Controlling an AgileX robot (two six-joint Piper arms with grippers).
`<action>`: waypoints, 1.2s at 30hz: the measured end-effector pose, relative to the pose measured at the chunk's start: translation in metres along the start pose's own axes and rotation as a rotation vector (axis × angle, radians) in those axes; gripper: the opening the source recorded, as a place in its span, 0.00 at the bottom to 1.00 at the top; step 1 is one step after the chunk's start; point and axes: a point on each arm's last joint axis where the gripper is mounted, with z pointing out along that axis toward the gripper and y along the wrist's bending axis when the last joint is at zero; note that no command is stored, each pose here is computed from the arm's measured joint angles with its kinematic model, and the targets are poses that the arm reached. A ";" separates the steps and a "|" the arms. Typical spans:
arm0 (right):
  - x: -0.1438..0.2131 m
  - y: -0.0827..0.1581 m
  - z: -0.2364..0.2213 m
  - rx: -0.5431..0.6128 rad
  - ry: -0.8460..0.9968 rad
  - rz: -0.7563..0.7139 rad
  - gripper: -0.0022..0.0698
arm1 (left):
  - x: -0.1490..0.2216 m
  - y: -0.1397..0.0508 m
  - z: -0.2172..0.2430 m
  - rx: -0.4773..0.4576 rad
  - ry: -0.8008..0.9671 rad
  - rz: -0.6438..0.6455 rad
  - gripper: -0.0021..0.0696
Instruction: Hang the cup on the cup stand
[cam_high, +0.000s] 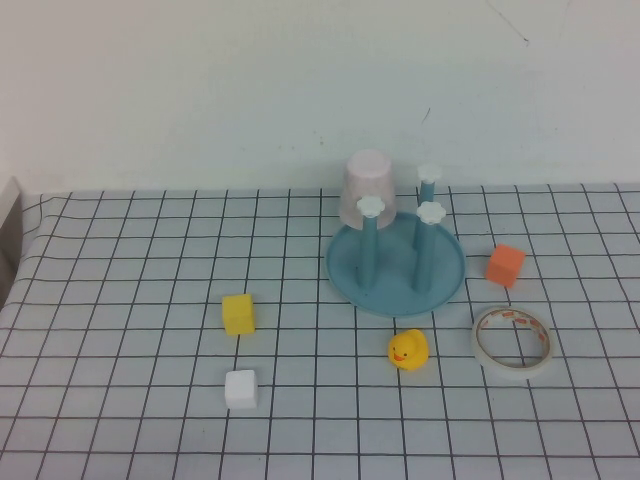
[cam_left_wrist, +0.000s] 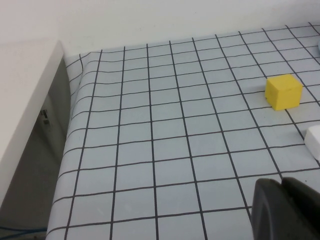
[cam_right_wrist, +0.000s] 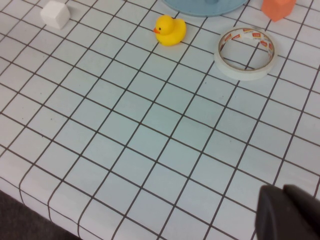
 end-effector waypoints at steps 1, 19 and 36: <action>0.000 0.000 0.000 0.000 0.000 0.000 0.03 | 0.000 0.000 0.000 0.000 0.000 0.002 0.03; 0.000 0.000 0.000 0.000 0.000 0.000 0.03 | 0.000 0.000 0.000 0.000 0.000 0.027 0.03; 0.000 0.000 0.000 0.000 0.000 0.000 0.03 | 0.000 0.000 0.000 0.000 0.000 0.021 0.03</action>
